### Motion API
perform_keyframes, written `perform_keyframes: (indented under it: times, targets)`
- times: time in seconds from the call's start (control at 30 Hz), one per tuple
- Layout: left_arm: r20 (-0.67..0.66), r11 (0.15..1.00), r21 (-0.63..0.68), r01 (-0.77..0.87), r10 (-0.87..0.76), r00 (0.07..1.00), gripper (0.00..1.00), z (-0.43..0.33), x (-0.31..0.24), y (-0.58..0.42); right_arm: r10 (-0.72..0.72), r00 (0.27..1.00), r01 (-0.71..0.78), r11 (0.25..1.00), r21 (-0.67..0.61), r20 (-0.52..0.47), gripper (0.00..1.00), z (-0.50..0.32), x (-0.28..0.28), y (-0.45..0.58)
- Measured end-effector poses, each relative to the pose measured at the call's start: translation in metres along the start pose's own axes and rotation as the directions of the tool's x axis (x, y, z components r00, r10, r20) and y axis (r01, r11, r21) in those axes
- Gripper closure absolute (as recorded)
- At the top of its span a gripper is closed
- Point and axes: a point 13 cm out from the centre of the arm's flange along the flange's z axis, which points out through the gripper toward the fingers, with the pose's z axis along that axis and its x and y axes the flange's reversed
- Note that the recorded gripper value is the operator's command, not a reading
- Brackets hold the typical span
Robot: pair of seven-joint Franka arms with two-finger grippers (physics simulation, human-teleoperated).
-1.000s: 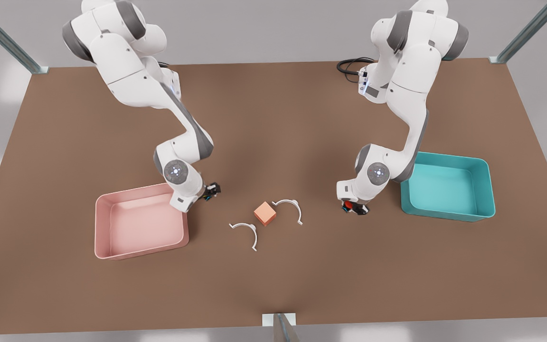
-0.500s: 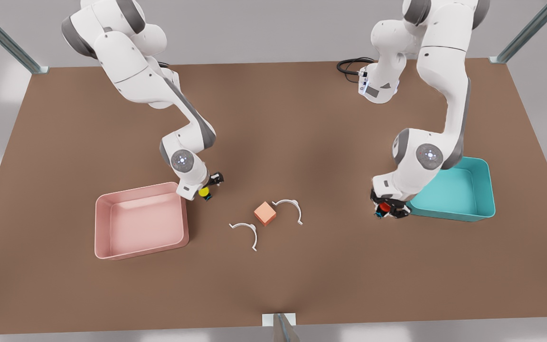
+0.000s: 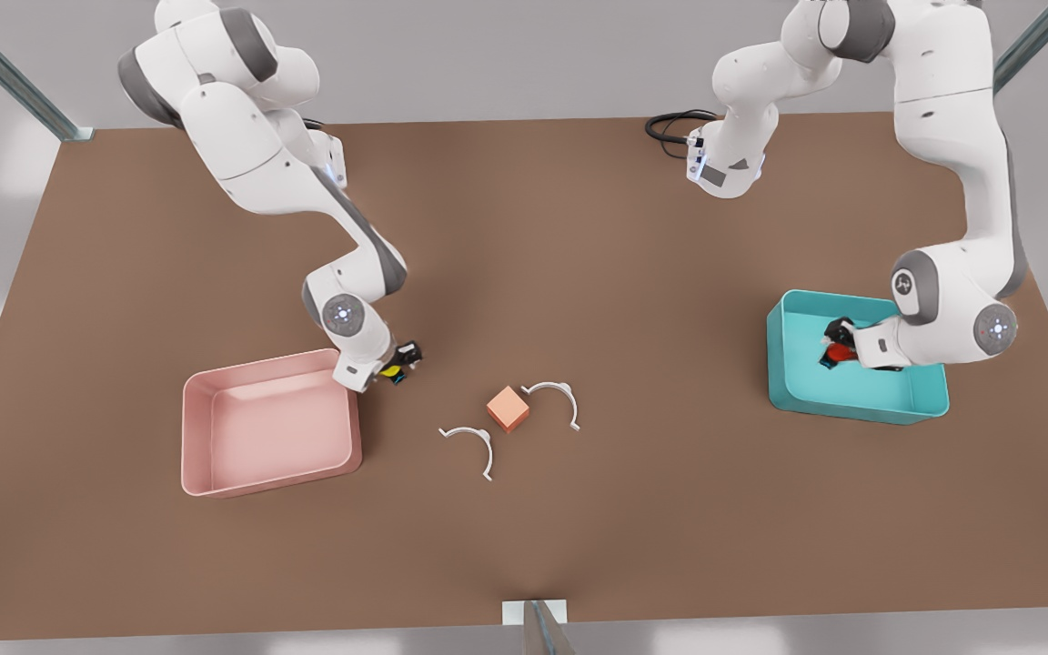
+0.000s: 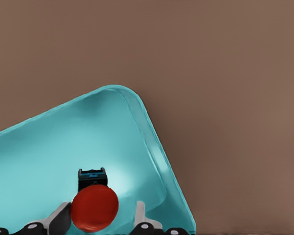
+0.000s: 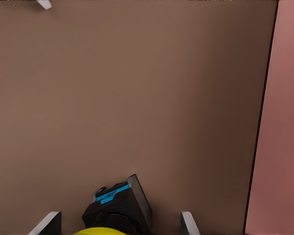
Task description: Place the red button in the blue storage box with the left arm, and place the yellow button in the pink storage box with the right arm
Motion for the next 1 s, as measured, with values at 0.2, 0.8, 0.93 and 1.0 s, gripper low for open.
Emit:
perform_keyframes:
  times: [0.2, 0.8, 0.93, 1.0]
  targets:
    - [0.039, 0.998, -0.033, -0.057, 0.058, 0.998, 0.00, -0.071, -0.044, -0.016, -0.018, 1.000, 0.018, 1.000, 0.000, -0.003, 0.25, 0.002, 0.004, 0.000]
    - [0.227, 0.929, -0.190, 0.318, -0.274, 0.935, 0.00, -0.261, -0.085, -0.104, -0.025, 0.982, 0.024, 1.000, 0.013, 0.189, 0.50, -0.112, -0.078, -0.009]
    - [0.234, 0.907, -0.173, 0.383, -0.340, 0.911, 0.00, -0.260, -0.083, -0.104, 0.051, 0.979, -0.057, 0.998, 0.025, 0.199, 0.50, -0.155, -0.099, -0.068]
    - [0.237, 0.897, -0.166, 0.410, -0.367, 0.899, 0.00, -0.260, -0.083, -0.104, 0.095, 0.981, -0.102, 0.994, 0.032, 0.170, 0.48, -0.158, -0.094, -0.104]
